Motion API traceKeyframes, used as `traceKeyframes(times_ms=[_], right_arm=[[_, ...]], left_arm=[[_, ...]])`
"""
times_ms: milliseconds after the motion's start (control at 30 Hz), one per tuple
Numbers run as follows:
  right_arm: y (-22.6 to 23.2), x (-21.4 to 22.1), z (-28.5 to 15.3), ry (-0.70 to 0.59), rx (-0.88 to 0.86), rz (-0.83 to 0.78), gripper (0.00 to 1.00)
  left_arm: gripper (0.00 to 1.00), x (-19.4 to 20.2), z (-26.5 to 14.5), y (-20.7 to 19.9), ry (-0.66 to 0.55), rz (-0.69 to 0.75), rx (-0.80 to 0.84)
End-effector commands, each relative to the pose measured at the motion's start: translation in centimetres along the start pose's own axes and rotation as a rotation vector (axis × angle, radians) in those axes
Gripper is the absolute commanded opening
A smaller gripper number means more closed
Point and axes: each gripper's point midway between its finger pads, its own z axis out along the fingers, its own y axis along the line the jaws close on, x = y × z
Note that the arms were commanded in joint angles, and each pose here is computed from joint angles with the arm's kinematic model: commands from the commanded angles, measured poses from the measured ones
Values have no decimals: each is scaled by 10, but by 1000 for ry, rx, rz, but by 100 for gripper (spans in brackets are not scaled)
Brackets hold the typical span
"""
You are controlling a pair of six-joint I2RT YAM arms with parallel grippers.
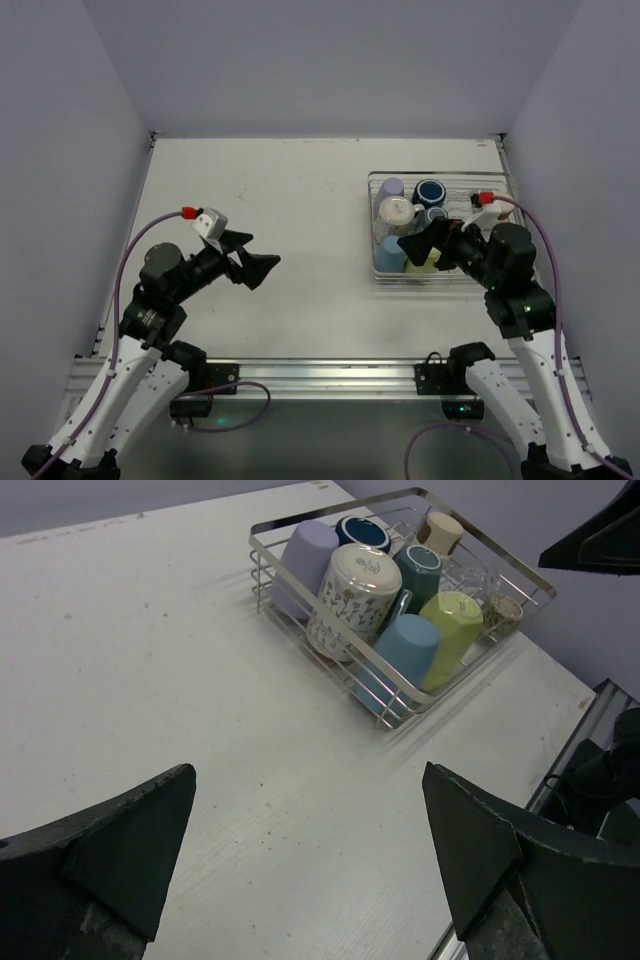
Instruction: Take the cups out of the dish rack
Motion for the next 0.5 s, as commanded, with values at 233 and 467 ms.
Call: traceKeyframes(times_ms=[233,467], right_arm=[[-29,-34,43,165,245,-286,99],[-50,-36,84,271,292,-387,99]], left_arm=[[100,-9,-2,-5,-1,28,12],[100,-8,-3,-4,4,35,2]])
